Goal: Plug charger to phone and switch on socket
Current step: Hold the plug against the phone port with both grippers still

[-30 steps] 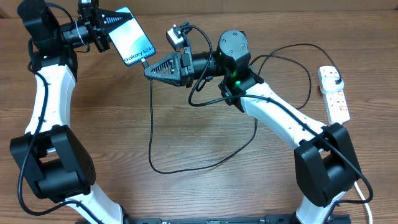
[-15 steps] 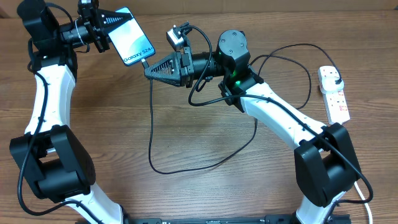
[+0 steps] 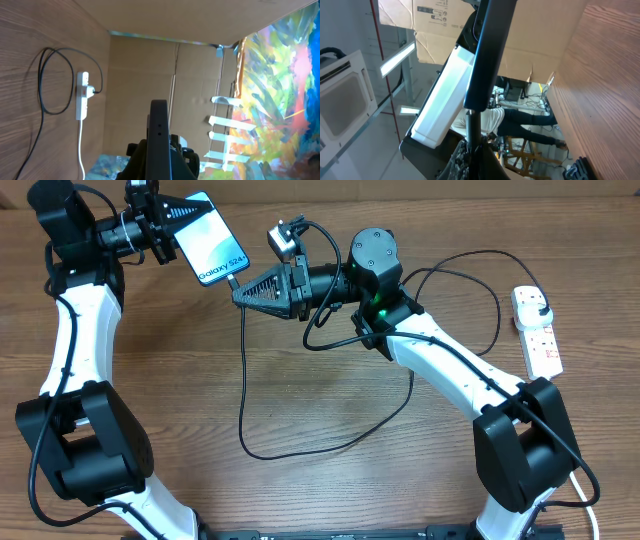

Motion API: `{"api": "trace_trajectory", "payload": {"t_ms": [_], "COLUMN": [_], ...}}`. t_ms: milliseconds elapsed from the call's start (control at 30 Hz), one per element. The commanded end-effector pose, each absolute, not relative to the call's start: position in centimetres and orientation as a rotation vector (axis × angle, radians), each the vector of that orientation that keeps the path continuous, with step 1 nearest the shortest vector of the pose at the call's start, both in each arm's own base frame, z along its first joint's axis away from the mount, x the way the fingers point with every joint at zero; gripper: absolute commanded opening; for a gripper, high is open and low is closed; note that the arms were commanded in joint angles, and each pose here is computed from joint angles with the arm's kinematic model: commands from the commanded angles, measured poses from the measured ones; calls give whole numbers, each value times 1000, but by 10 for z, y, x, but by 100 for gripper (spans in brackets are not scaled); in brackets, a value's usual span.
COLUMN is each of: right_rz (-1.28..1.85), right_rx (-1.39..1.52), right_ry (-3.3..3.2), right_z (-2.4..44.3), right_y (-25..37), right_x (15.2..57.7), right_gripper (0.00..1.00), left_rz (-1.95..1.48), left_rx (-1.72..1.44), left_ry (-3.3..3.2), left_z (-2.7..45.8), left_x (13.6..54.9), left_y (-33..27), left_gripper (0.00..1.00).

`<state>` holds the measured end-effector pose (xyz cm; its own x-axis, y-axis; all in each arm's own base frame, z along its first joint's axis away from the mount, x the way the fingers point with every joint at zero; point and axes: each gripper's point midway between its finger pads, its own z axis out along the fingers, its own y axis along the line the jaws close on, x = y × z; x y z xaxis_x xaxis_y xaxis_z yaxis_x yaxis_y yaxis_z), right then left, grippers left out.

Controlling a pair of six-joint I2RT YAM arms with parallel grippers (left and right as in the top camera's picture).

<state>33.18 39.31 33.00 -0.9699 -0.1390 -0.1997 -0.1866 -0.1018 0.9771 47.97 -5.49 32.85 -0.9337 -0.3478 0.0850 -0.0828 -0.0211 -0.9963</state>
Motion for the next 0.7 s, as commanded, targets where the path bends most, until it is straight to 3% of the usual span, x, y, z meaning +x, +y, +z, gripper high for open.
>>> {"api": "trace_trajectory", "payload": {"t_ms": [0, 667], "right_rz": [2263, 2250], "right_rx": [-388, -369], "right_ry": [2027, 2064], "right_z": [348, 340], "right_y": [390, 391], "right_x": [332, 333], "right_gripper": [4, 4], "left_rz": [-2082, -2072], "left_rx": [-427, -399], "left_ry": [2066, 2065], "left_z": [337, 337], "left_x": [476, 477], "left_y": [-63, -70], "left_gripper": [4, 4]}}
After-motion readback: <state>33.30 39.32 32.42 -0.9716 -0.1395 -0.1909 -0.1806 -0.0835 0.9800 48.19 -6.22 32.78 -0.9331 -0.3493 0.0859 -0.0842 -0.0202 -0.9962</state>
